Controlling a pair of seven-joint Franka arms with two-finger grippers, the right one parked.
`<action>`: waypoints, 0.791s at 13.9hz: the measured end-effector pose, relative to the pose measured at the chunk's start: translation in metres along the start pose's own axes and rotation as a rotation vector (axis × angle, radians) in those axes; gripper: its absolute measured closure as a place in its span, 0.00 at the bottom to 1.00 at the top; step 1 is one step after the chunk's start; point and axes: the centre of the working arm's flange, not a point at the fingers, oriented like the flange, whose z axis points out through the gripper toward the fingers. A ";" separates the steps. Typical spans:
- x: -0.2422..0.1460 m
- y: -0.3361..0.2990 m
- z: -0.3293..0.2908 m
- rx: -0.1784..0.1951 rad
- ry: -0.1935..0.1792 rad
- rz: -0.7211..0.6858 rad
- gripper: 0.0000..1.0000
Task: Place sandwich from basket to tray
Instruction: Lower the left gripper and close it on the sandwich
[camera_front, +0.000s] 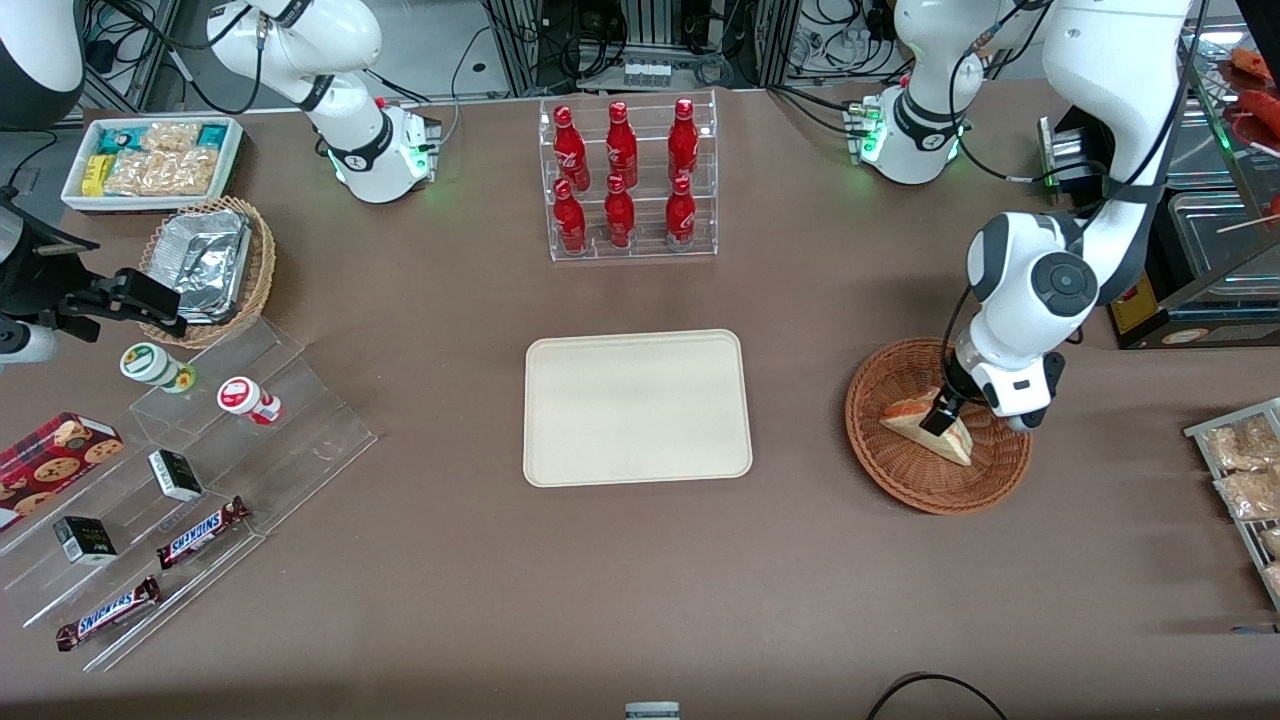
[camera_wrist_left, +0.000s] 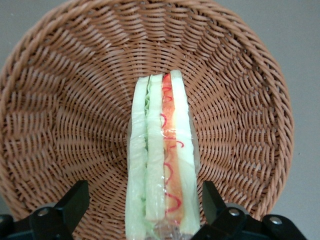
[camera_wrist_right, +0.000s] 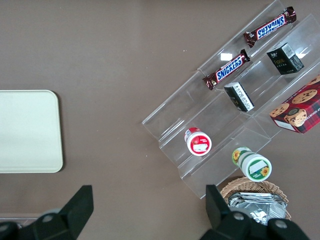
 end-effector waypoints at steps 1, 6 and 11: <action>-0.002 0.000 0.004 0.001 -0.003 0.000 0.00; -0.003 0.002 0.009 -0.003 -0.005 -0.001 0.25; -0.001 0.023 -0.019 0.036 -0.020 0.013 0.67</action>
